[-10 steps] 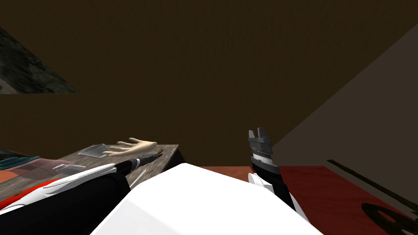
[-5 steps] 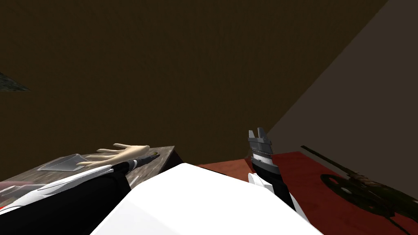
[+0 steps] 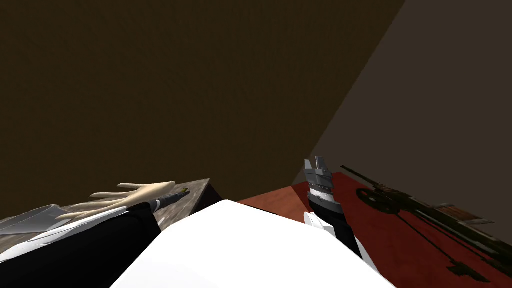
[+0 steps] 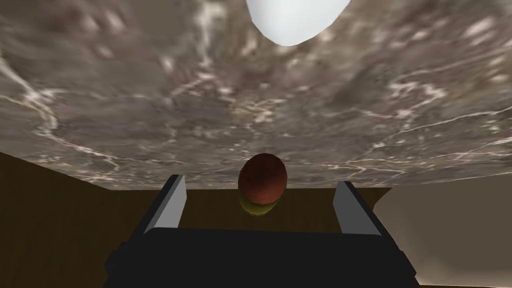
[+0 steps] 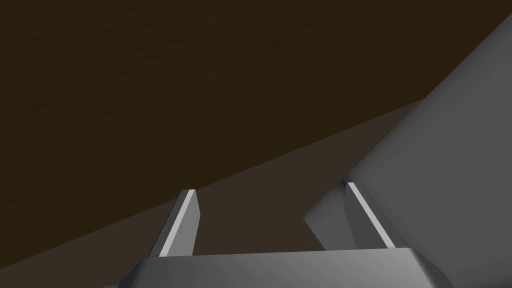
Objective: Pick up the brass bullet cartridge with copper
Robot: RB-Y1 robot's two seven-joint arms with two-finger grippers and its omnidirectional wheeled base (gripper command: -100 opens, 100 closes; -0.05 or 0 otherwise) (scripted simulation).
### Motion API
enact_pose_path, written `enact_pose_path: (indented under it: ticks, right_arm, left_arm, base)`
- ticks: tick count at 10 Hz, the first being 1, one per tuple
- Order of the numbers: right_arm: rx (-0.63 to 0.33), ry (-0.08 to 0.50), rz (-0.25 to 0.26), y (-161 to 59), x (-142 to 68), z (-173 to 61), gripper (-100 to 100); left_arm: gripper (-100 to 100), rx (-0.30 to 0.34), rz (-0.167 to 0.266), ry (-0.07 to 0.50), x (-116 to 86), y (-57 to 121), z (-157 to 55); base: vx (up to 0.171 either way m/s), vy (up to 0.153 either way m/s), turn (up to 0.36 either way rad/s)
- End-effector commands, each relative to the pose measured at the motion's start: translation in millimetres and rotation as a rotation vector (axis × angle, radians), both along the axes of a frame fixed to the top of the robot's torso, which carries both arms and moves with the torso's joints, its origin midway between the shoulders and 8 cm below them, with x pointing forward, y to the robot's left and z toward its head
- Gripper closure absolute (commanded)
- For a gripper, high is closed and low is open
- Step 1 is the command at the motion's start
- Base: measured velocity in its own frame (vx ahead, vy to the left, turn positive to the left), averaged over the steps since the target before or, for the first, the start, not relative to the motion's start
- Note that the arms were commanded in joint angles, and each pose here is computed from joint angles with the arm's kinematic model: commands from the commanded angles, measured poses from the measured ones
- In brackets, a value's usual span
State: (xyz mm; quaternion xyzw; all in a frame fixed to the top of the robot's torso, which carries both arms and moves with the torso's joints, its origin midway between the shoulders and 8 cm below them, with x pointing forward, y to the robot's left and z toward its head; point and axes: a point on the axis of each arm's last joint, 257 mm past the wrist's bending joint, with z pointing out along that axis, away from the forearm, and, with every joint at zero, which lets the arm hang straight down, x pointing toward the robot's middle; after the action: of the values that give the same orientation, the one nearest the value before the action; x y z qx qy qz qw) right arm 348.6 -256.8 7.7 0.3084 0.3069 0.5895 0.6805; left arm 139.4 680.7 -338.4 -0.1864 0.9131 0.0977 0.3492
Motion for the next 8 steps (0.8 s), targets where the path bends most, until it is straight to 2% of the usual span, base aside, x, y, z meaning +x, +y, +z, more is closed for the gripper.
enact_pose_path:
  ticks: [1,2,3,4,5,6,7,8]
  right_arm:
    - [0.0,0.0,0.0,0,0,0,0]
    - [0.0,0.0,0.0,0,0,0,0]
    - [0.0,0.0,0.0,0,0,0,0]
    - [0.0,0.0,0.0,0,0,0,0]
    - [0.0,0.0,0.0,0,0,0,0]
    - [0.0,0.0,0.0,0,0,0,0]
    - [0.0,0.0,0.0,0,0,0,0]
    - [0.0,0.0,0.0,0,0,0,0]
  left_arm:
    - [-100,-0.012,0.044,-0.008,-6,11.2,-3]
    - [-100,0.006,0.066,0.006,-16,23.4,-2]
    - [-100,-0.013,0.094,-0.008,-17,26.2,-4]
    - [-100,0.006,0.117,0.006,-29,38.8,-3]
    - [-100,-0.003,0.156,-0.003,-35,47.2,-5]
    - [-100,0.007,0.168,0.004,-41,53.5,-4]
    - [-100,-0.006,0.201,-0.008,-45,58.8,-6]
    - [-100,0.009,0.219,0.002,-54,67.5,-5]
  base:
    - [-0.12,-0.044,-0.347]
    - [-0.096,-0.03,-0.204]
    - [-0.116,-0.043,-0.3]
    - [-0.099,-0.039,-0.208]
    - [-0.14,-0.039,-0.398]
    - [-0.107,-0.037,-0.186]
    - [-0.093,-0.059,-0.323]
    - [-0.075,-0.058,-0.18]
